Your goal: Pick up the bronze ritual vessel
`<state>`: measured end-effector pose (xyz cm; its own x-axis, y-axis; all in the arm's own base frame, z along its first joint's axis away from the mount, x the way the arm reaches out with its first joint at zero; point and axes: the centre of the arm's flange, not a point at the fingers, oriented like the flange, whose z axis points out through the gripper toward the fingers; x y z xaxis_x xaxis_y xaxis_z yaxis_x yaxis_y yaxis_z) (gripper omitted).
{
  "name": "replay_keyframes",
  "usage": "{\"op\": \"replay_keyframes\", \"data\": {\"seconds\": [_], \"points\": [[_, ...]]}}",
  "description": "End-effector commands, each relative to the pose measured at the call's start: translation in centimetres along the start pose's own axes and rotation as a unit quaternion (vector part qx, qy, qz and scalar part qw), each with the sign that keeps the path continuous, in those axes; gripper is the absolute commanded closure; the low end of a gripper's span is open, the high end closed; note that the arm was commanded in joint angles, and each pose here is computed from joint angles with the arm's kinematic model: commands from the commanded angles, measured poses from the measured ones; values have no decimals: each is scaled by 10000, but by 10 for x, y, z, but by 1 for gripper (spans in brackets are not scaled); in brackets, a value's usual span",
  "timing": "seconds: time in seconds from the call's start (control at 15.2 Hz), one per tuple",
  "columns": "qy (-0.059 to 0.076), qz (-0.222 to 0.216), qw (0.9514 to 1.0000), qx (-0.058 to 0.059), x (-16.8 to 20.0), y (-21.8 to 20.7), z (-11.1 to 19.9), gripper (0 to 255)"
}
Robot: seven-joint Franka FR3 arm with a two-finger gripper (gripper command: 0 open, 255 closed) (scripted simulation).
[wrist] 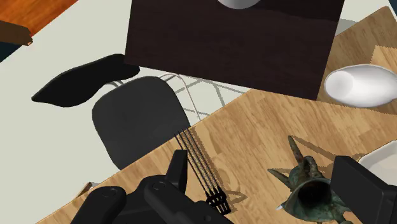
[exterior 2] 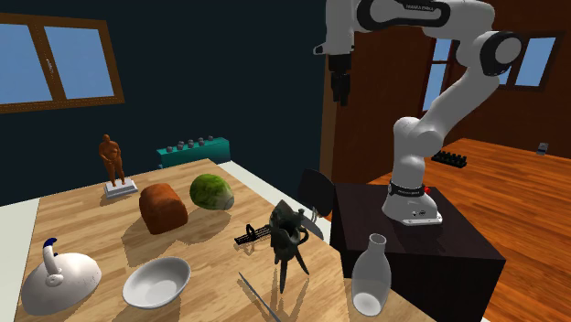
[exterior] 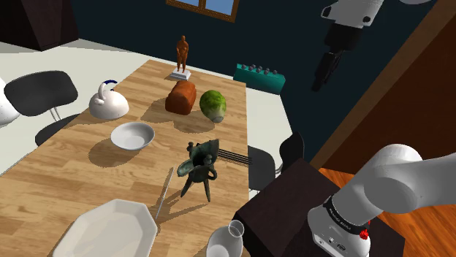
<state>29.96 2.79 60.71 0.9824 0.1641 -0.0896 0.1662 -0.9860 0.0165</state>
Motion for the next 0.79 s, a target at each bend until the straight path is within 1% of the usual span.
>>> {"op": "replay_keyframes", "data": {"seconds": [0.0, 0.73], "points": [[0, 0, 10000, 0, 0, 0, 0, 0], [422, -296, 9984, 213, 39, -55, 121, 0]]}}
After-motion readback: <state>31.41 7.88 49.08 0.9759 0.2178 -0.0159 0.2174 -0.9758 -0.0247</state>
